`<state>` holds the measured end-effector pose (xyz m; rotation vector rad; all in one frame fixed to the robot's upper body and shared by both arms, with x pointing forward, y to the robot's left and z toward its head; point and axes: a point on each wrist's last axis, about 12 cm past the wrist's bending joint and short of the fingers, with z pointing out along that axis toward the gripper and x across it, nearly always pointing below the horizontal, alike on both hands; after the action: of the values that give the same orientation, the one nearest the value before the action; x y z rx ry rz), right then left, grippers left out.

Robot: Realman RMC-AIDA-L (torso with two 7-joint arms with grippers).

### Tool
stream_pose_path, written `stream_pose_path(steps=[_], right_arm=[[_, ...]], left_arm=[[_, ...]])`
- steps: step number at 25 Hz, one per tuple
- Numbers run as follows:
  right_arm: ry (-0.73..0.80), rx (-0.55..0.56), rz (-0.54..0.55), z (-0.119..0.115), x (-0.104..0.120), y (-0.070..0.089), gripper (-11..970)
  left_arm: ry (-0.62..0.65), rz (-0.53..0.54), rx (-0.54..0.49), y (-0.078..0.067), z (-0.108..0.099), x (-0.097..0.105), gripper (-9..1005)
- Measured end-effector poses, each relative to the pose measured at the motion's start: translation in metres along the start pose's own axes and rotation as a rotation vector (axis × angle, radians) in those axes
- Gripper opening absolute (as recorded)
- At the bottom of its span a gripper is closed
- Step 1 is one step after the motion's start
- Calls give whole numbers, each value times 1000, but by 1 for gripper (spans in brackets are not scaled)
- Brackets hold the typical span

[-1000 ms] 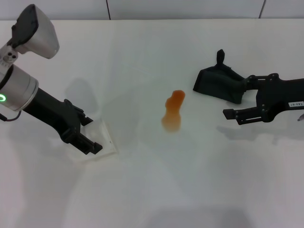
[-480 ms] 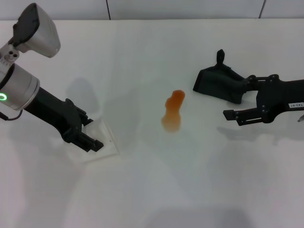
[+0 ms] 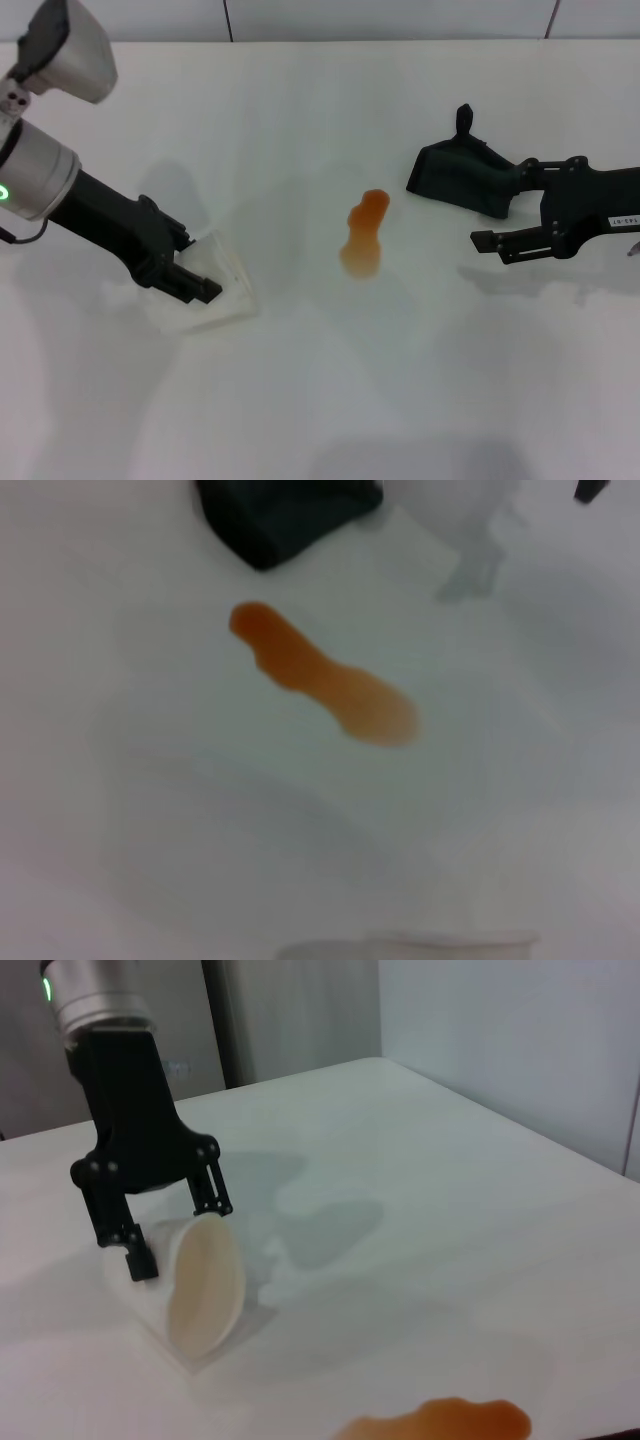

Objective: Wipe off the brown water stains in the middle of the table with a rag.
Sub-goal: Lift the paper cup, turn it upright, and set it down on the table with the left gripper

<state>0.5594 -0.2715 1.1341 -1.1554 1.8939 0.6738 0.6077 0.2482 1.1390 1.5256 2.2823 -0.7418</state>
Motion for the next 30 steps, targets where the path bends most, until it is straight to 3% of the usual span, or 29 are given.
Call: stream_pose_path(steps=[9, 16, 20, 30], right_arm=[[0, 2, -3, 0, -1, 0, 790], [-1, 6, -4, 0, -1, -1, 789], [-1, 8, -4, 0, -1, -1, 788], [-3, 7, -5, 1, -2, -1, 786]], left_arm=[[-169, -42, -114, 5, -17, 12, 598], [-432, -70, -206, 6, -28, 24, 597], [-594, -83, -244, 2, -29, 35, 597], [-816, -123, -340, -4, -22, 63, 597]])
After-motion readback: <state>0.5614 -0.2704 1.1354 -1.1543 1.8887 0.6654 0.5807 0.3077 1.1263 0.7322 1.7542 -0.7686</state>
